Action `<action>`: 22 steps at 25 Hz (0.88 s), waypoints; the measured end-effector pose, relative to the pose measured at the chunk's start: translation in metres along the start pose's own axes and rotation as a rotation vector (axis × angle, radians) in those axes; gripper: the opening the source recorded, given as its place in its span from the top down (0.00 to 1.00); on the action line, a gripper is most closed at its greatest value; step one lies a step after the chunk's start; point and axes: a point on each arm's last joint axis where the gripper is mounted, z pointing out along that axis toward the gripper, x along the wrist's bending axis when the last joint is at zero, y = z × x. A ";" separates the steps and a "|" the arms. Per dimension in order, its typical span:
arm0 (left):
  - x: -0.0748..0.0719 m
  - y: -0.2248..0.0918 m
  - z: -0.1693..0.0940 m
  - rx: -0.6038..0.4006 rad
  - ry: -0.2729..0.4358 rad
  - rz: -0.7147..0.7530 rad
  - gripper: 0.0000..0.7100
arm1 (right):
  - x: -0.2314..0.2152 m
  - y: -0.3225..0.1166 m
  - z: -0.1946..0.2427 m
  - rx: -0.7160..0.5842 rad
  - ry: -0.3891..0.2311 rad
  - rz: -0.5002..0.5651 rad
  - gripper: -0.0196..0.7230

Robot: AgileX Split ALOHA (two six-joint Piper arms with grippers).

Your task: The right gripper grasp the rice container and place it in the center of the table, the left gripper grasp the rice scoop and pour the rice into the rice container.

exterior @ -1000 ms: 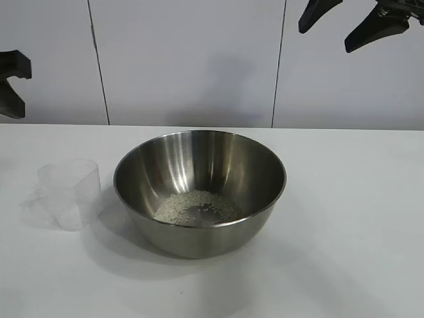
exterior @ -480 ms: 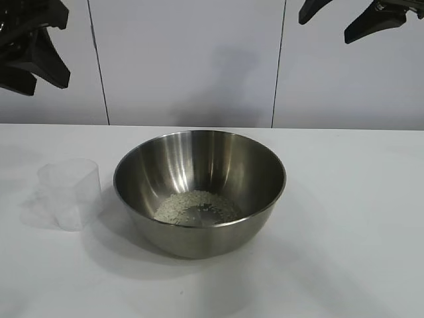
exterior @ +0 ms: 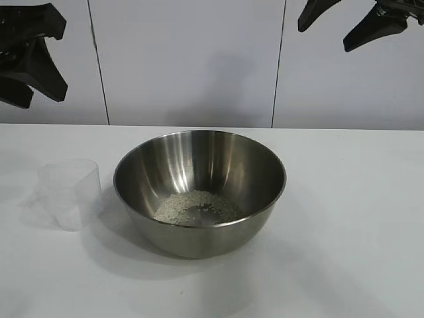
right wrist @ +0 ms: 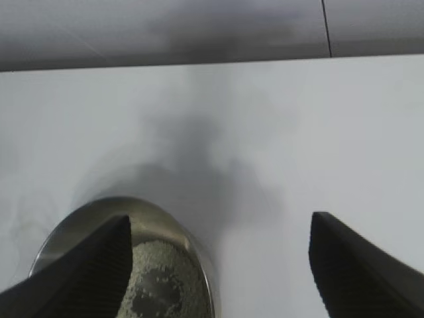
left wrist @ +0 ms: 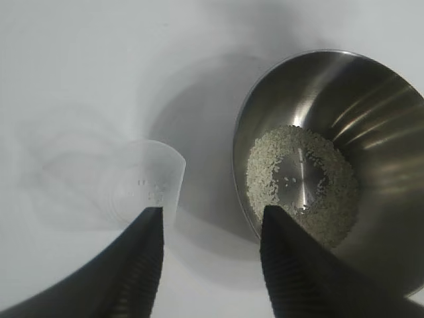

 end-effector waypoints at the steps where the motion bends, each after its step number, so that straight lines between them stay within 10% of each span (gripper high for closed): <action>1: 0.000 0.000 0.000 0.000 0.000 0.000 0.46 | 0.000 -0.002 0.000 0.027 0.004 0.000 0.28; 7: 0.000 0.000 0.000 0.000 -0.001 0.013 0.25 | 0.002 -0.016 -0.001 0.177 0.025 -0.001 0.28; 22: -0.001 -0.002 0.009 0.030 -0.024 -0.058 0.23 | 0.005 -0.034 -0.007 0.385 0.052 -0.002 0.28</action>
